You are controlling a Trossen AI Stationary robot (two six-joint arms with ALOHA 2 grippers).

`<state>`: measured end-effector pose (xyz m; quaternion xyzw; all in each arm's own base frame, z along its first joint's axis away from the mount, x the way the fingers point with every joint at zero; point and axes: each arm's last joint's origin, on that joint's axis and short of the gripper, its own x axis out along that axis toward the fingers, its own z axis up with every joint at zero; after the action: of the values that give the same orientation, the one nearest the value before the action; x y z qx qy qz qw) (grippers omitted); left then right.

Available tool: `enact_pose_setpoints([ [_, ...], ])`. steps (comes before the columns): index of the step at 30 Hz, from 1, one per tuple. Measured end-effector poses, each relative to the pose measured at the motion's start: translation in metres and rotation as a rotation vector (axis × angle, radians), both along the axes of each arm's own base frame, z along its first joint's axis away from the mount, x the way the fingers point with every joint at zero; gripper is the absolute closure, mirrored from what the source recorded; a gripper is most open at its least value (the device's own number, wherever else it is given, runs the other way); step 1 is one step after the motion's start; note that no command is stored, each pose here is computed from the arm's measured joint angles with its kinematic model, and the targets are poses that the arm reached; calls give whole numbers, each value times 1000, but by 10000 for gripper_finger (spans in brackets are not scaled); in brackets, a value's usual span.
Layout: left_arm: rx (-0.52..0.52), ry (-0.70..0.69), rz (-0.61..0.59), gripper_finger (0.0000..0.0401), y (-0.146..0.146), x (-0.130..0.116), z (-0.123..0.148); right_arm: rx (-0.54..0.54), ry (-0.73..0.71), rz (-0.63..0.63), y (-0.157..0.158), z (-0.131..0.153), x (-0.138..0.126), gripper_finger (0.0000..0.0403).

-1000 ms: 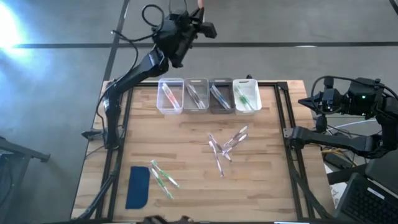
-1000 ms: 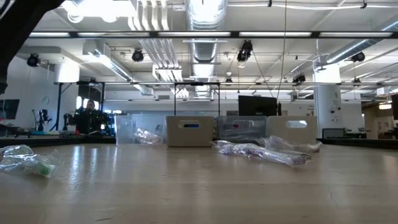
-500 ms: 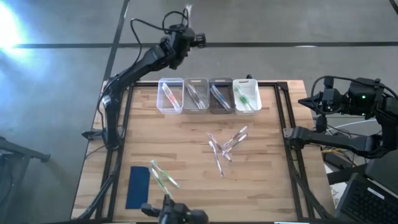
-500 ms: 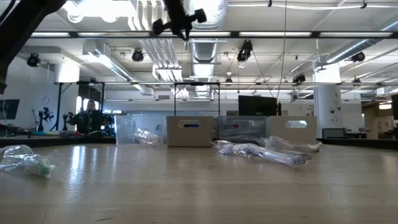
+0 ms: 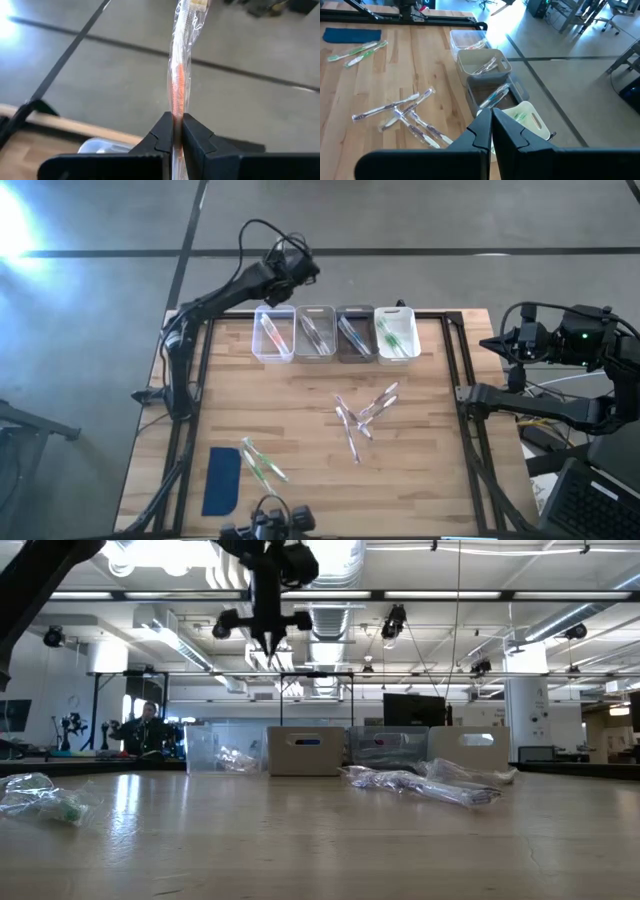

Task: Pick & Place Toothbrushes
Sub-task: Put the orange toothbrush into the white transparent bin

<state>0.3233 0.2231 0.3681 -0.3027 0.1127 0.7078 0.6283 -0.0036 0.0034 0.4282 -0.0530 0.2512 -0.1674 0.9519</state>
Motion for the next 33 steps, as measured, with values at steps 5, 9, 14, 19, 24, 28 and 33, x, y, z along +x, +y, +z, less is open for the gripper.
enact_pose_setpoints([
  [5, -86, -10, 36, 381, -2, -1, -27, 0, 1, 0, 0, 0, 0, 394],
  [9, -148, -47, 71, 381, -4, 0, -45, 0, 0, 0, 0, 0, 0, 394],
  [14, -203, -77, 109, 381, -11, -3, -60, 0, 0, 0, 0, 0, 0, 394],
  [19, -235, -108, 171, 381, -18, -15, -69, -1, 1, 1, 0, 0, 0, 394],
  [24, -261, -125, 206, 381, -25, -26, -77, -2, 2, 1, 0, 0, 0, 394],
  [28, -293, -158, 240, 381, -30, -27, -91, -1, 1, 1, 0, 0, 0, 394],
  [33, -332, -232, 269, 381, -33, -26, -115, -2, 1, 1, 0, 0, 0, 394],
])
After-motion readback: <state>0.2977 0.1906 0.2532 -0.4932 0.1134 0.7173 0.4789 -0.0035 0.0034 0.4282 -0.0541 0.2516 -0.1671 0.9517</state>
